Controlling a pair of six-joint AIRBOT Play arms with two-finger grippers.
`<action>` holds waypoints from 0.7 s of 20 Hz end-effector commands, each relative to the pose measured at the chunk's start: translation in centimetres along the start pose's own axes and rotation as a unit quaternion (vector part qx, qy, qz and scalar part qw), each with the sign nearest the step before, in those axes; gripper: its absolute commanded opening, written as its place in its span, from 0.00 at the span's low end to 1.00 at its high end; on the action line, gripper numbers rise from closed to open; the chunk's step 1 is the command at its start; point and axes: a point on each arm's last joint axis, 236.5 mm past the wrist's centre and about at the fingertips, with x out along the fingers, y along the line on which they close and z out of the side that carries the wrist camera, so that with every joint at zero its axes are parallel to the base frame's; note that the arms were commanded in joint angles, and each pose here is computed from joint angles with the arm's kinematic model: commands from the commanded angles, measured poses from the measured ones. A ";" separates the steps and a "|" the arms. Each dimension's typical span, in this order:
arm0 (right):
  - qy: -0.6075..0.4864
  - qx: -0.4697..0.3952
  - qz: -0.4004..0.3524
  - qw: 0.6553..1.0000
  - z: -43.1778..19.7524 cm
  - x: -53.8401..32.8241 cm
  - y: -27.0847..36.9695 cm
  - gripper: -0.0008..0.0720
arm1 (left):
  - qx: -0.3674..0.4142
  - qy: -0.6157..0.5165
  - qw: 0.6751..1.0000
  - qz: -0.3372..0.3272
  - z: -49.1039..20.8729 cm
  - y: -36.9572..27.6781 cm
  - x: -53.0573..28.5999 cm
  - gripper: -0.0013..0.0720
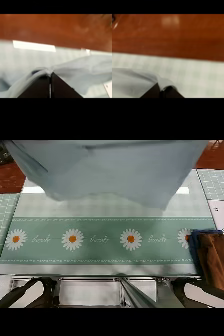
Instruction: Fold the shirts.
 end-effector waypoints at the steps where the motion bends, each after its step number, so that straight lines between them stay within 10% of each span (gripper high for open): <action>1: -0.083 -0.060 -0.047 0.994 3.4 -9.9 3.6 0.04 | 0.115 -0.126 0.984 0.047 6.2 -7.5 -9.2 0.04; 9: -0.138 -0.104 -0.119 0.978 -0.4 -22.7 7.4 0.04 | 0.232 -0.212 0.911 0.269 3.6 -10.4 -25.4 0.04; 14: -0.082 -0.072 -0.135 0.985 -5.7 -22.6 6.3 0.04 | 0.229 -0.254 0.898 0.278 1.9 -12.8 -29.7 0.04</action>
